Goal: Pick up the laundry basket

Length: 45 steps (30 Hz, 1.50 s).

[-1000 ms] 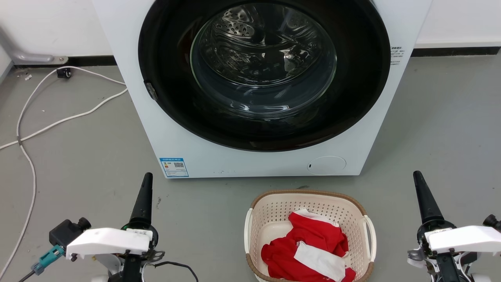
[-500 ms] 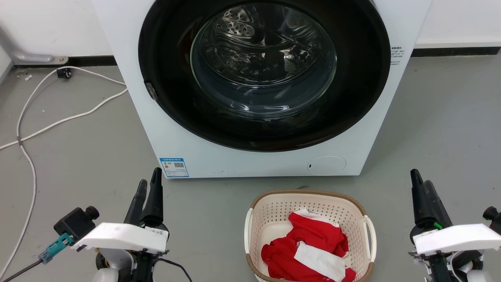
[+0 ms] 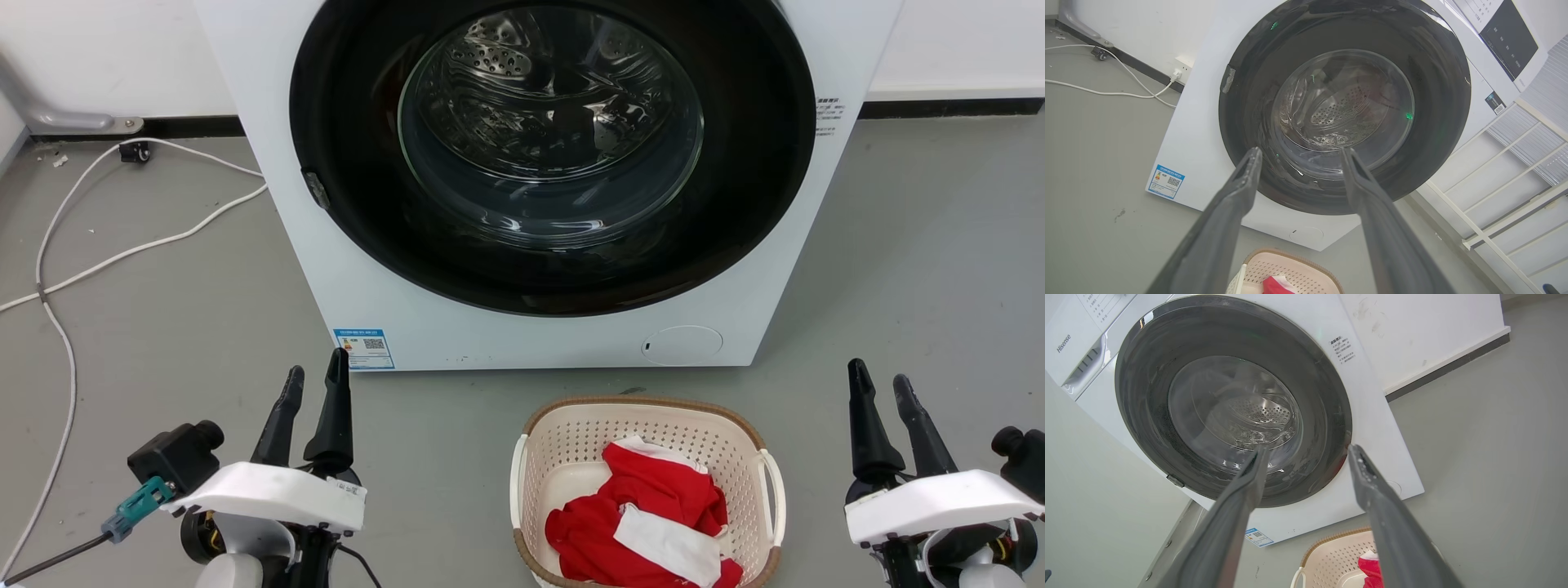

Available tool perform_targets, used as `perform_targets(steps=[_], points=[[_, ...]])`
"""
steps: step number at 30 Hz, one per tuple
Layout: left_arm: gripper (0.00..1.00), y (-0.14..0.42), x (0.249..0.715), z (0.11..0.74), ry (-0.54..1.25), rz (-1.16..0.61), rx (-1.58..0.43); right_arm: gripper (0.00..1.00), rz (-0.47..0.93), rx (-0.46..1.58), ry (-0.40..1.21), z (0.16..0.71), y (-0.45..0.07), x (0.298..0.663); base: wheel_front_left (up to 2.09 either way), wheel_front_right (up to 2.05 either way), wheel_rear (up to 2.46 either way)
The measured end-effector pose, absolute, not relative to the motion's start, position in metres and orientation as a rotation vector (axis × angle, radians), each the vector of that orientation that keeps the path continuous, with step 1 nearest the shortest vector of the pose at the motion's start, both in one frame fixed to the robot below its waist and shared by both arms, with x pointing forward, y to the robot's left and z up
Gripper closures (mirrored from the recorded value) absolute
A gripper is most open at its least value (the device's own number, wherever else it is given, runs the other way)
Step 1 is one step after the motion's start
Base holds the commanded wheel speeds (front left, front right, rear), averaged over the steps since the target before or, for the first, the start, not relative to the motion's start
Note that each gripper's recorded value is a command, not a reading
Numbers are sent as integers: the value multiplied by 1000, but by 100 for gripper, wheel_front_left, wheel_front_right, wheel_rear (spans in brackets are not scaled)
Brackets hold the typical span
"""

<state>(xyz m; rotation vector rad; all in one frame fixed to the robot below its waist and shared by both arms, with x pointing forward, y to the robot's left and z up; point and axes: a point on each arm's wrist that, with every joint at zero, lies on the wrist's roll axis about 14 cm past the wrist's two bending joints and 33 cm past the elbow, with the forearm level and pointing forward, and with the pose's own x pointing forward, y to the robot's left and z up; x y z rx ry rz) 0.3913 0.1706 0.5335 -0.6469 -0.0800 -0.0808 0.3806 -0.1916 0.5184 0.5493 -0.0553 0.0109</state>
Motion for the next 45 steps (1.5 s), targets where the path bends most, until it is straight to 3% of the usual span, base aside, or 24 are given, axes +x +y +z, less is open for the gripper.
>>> perform_targets(steps=[45], points=[[0,157,394,532,-121,-137,-157,0,56,62,-30,511,-184,377,0,0,0]])
